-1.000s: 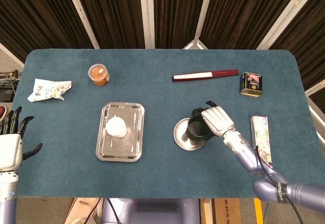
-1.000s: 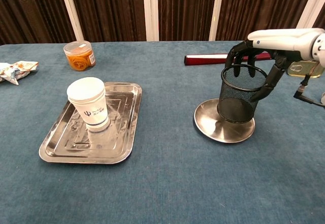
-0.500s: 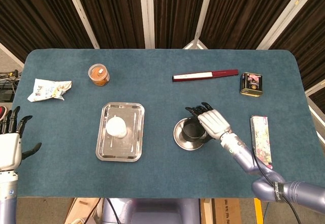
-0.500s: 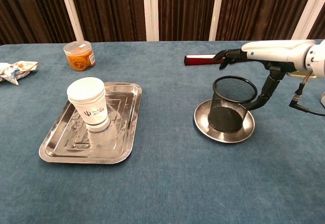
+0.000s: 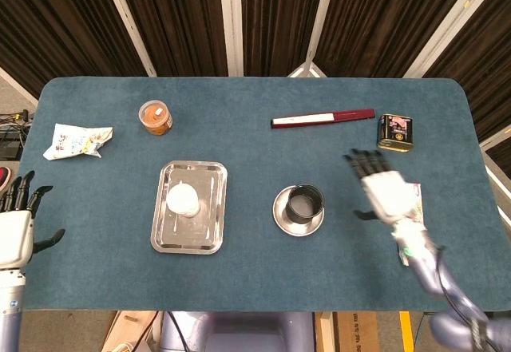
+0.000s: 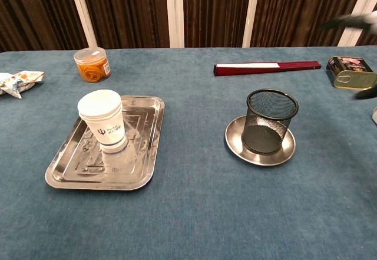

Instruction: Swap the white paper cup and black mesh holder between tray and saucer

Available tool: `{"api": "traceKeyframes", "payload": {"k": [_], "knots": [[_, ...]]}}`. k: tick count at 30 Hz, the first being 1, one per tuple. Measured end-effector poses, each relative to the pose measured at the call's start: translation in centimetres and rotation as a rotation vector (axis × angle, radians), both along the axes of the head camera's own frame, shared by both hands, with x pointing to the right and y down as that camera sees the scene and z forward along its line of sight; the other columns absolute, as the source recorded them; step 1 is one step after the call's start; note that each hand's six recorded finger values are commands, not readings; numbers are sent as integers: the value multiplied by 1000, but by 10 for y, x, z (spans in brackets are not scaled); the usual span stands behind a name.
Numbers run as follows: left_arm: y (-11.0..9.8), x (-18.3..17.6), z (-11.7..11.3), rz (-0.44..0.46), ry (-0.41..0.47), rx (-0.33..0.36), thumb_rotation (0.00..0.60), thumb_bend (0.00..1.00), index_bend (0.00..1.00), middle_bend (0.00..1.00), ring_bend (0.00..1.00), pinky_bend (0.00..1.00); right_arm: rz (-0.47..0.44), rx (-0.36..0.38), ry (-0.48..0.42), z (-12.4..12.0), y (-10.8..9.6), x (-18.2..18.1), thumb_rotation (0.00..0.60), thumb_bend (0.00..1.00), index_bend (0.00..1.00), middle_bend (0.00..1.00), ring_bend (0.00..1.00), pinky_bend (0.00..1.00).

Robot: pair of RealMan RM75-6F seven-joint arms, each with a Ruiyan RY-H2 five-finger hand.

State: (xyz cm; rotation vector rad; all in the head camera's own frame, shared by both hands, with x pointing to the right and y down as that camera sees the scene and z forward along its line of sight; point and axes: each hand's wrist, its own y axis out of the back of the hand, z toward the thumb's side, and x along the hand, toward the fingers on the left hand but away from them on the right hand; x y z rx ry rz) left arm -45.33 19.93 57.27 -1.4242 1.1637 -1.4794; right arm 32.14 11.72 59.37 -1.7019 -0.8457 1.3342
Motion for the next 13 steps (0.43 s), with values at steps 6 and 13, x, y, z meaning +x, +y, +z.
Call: {"api": "traceKeyframes", "payload": {"k": [6, 13], "knots": [[8, 2, -2, 12, 14, -38, 600, 152, 227, 0, 0, 128, 185, 109, 131, -26, 72, 91, 600, 0, 0, 0, 0, 0], [12, 12, -2, 67, 27, -31, 600, 152, 224, 0, 0, 128, 185, 138, 187, -23, 97, 111, 600, 0, 0, 0, 0, 0]]}}
